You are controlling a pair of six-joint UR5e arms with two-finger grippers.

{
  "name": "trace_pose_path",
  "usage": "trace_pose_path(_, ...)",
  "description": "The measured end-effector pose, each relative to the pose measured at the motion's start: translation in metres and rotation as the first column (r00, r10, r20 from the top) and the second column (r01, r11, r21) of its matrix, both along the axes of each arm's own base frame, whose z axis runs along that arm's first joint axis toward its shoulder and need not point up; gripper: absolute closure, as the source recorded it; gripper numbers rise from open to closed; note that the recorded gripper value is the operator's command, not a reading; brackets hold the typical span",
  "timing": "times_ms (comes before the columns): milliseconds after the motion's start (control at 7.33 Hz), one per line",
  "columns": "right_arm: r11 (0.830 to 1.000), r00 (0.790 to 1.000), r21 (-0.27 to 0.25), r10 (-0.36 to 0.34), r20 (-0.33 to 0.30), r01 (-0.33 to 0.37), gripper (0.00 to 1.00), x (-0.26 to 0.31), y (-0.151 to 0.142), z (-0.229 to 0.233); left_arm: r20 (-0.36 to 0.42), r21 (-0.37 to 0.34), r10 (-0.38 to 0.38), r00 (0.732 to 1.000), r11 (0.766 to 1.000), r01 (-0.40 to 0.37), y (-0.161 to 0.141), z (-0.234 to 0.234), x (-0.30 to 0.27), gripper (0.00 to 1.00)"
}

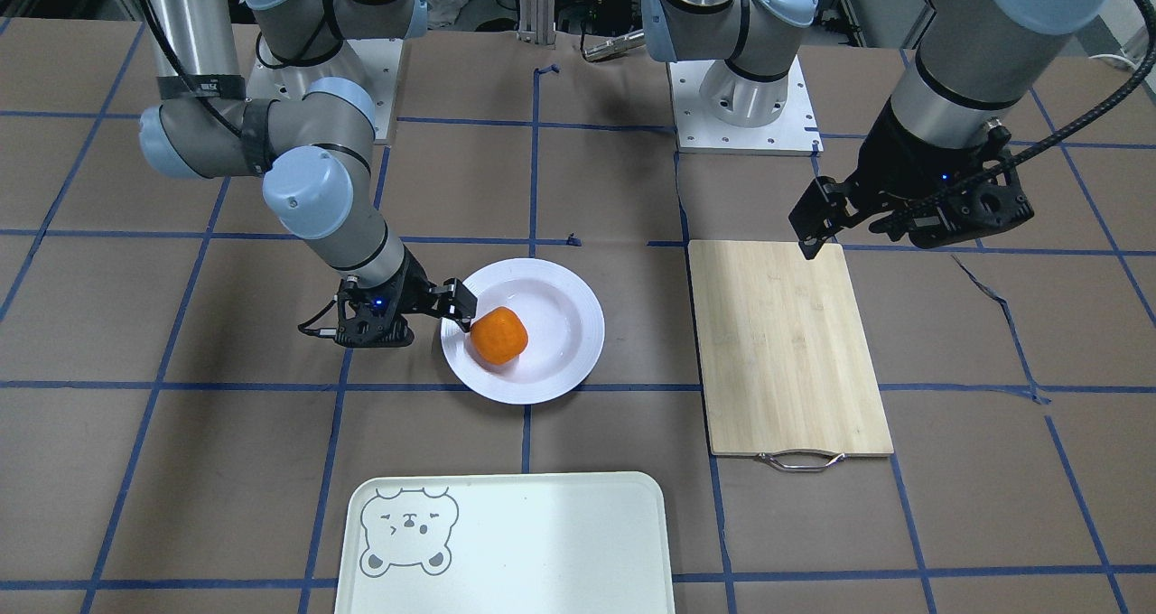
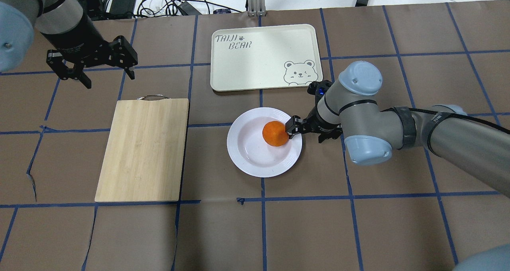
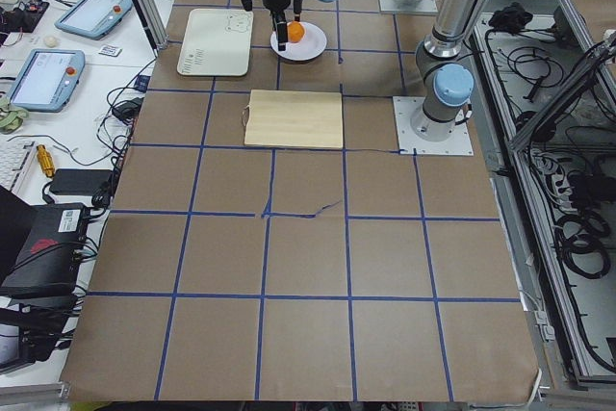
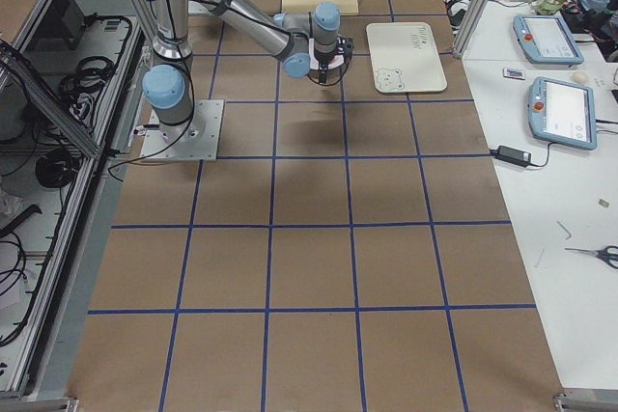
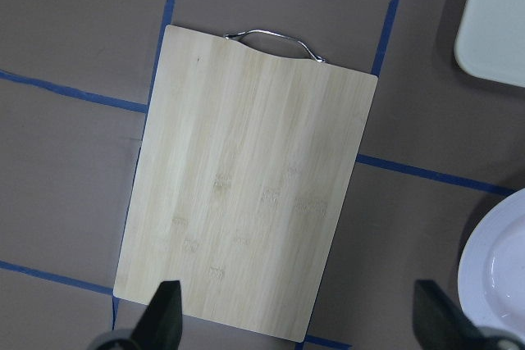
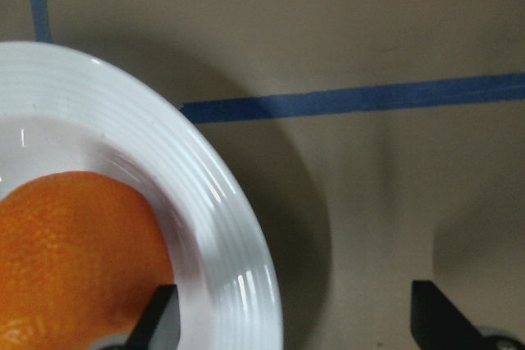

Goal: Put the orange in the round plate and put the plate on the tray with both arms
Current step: 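Grip the white plate rim with the right gripper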

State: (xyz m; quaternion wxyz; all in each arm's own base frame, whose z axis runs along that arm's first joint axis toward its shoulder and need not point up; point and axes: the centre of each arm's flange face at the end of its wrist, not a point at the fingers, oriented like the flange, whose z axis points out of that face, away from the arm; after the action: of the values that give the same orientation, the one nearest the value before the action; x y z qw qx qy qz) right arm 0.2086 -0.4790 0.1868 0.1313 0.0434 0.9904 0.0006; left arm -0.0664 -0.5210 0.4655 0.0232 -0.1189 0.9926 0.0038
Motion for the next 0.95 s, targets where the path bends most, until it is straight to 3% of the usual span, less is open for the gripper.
trace_pose_path(682, 0.999, 0.999, 0.005, -0.043, 0.015, 0.043, 0.0, 0.025, 0.013, -0.011, 0.009, -0.024, -0.014, 1.0, 1.0, 0.014, 0.006, 0.01, -0.007, 0.0)
trace_pose_path(955, 0.998, 0.997, 0.025, -0.051, 0.063, 0.049, 0.0, 0.029, 0.016, -0.013, -0.015, -0.035, -0.018, 1.0, 0.999, 0.017, 0.011, 0.016, -0.011, 0.0)
